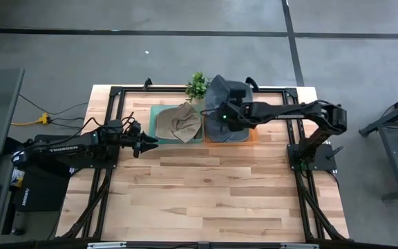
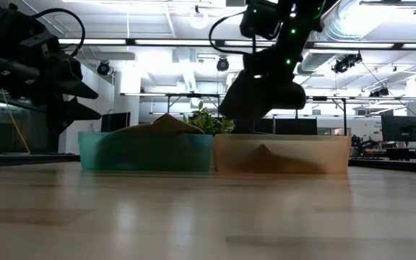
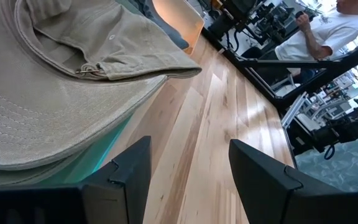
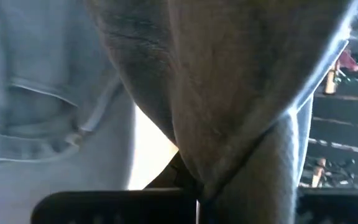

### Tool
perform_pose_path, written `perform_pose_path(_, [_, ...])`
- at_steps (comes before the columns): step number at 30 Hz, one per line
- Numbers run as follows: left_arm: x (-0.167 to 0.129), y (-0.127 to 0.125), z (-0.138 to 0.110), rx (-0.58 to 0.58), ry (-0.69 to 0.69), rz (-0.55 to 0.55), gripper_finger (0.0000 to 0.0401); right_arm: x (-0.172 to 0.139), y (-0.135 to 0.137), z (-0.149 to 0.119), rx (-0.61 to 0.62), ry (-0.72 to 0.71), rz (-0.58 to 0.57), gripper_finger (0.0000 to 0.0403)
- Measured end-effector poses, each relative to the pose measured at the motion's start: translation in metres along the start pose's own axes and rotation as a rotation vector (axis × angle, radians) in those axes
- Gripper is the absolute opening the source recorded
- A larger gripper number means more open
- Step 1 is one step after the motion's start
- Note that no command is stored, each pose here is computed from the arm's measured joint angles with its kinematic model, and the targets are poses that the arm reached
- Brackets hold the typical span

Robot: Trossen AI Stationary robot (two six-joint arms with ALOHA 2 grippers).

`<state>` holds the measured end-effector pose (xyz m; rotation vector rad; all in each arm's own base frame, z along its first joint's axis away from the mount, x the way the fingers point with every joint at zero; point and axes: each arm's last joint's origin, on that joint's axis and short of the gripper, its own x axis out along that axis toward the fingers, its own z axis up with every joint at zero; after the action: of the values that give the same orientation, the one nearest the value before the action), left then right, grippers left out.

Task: Pick & Place hat
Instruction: Put the blue cap into the orange bin

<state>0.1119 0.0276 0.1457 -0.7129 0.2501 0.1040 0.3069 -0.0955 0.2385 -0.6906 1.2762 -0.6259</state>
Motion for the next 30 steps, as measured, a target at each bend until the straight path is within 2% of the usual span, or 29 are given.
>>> perform_pose_path(9, [0.000,0.000,0.000,0.000,0.000,0.000,0.0192,-0.013,0.023,0.010,0.029,-0.100,0.144,0.0006])
perform_pose_path(13, [0.000,0.000,0.000,0.000,0.000,-0.001,0.0192,-0.012,0.044,-0.001,0.024,-0.084,0.188,0.0006])
perform_pose_path(17, [0.000,0.000,0.000,0.000,0.001,-0.001,0.0192,-0.008,0.061,-0.011,0.014,-0.082,0.173,0.0006])
perform_pose_path(25, [0.000,0.000,0.000,0.000,0.002,-0.003,0.0192,0.002,0.070,-0.018,0.059,-0.098,0.195,0.0007])
perform_pose_path(30, [0.000,0.000,0.000,0.000,0.002,-0.003,0.0192,0.006,0.073,-0.022,0.108,-0.093,0.262,0.0036])
